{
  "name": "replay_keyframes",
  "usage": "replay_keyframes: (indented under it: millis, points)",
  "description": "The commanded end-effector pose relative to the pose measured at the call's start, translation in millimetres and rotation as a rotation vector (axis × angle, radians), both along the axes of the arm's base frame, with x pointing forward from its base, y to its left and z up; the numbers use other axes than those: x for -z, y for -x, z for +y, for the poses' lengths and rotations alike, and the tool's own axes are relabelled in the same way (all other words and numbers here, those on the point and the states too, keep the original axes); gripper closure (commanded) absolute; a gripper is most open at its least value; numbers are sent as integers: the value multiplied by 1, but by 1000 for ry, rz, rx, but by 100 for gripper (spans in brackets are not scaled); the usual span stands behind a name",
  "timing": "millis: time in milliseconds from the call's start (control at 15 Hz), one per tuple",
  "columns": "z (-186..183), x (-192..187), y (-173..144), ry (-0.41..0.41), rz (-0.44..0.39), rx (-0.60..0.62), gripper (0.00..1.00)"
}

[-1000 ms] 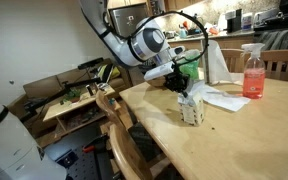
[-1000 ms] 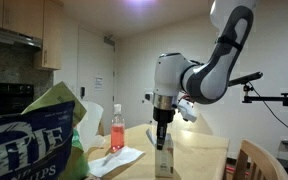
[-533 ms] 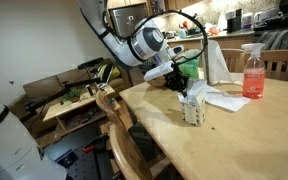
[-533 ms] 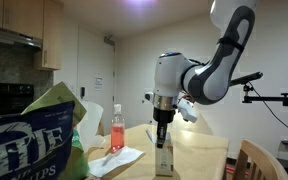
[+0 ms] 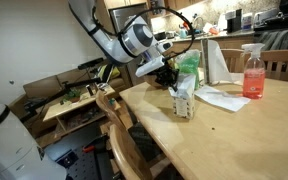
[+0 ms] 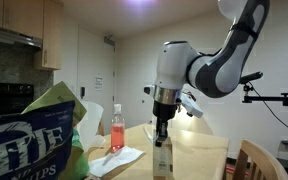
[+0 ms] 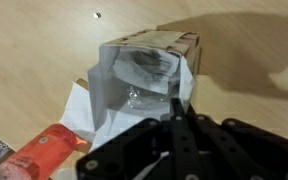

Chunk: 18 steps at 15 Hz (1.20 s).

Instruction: Open the white box and remove one tea bag from the box and place it on the table

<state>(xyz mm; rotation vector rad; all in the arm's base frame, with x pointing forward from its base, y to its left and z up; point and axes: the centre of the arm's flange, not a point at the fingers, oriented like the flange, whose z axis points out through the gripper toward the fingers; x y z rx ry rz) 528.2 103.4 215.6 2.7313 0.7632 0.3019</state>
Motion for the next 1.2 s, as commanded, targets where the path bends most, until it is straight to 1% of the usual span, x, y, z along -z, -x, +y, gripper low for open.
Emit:
replay_keyframes:
  millis: [0, 133, 333, 533, 600, 667, 800, 1133]
  points:
    - [-2, -26, 12, -35, -10, -16, 99]
    - [-5, -29, 11, -25, -47, 24, 99]
    - [-14, -33, 6, -15, -62, 53, 99]
    - [-28, -29, 0, -8, -61, 97, 99]
    - [-33, -27, -2, -6, -61, 120, 93]
    - [-39, -25, -4, -2, -62, 146, 71]
    - [-48, -21, -6, -5, -48, 170, 66]
    - [-54, -19, -4, 10, -48, 188, 30]
